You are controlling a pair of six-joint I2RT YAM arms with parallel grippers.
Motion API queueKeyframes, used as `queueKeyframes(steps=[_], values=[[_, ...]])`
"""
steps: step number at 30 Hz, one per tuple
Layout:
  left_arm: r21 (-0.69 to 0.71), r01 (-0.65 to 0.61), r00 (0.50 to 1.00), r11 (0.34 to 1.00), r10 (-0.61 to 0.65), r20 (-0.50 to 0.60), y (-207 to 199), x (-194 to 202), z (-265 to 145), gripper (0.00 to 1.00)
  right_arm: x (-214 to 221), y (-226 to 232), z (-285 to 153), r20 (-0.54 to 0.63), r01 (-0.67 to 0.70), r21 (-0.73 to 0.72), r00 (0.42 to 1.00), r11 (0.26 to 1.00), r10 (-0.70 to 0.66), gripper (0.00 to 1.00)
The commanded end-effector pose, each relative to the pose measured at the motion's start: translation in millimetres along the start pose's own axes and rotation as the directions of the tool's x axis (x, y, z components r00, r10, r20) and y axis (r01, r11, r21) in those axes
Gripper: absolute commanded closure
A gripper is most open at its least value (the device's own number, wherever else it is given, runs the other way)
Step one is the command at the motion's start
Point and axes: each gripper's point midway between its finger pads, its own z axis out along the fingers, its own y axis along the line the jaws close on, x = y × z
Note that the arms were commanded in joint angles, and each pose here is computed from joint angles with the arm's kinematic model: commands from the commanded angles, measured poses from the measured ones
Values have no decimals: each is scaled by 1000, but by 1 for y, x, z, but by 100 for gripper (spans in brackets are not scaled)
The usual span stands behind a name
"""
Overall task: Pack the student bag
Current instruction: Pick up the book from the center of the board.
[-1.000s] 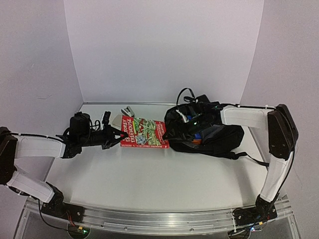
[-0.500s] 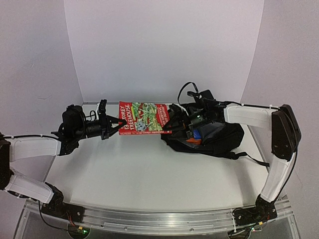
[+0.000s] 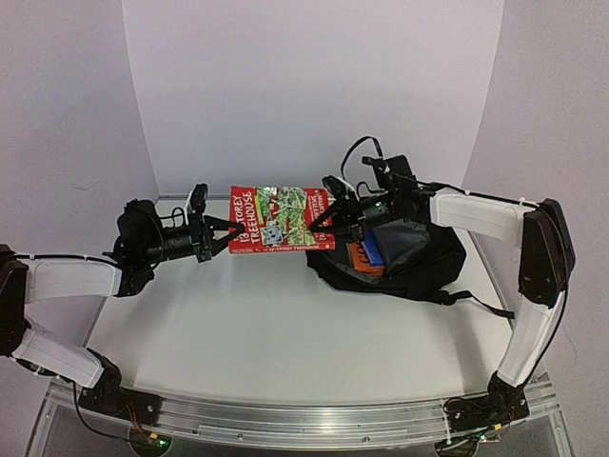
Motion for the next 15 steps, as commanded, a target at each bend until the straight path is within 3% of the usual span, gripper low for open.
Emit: queueKeyframes(steps=[1,2,4,6,9,12,15], values=[[74,-91,995,993,93,-19,-29,-3,1,75,-28,19,-13,80,80,4,994,997,-80,92],[60,-93,995,994,95,-20,-28,-3,0,63,-30,19,-15,87,78,5,993,997,-78,99],[9,-89,996,996,89,-9,-24,-6,-3,29,-35,22,-22,104,83,8,991,996,-84,100],[-58,-84,996,995,85,10,-16,-12,-8,13,-37,27,-28,117,98,10,988,995,-99,100],[-145,-49,998,988,53,27,1,-18,-17,3,-36,37,-32,127,128,4,984,992,-127,100],[-195,5,1000,981,-4,7,22,-16,-17,1,-32,44,-35,127,144,-15,982,990,-141,100],[-151,26,998,988,-34,-49,26,-10,-7,0,-27,46,-34,115,145,-29,983,989,-141,100]])
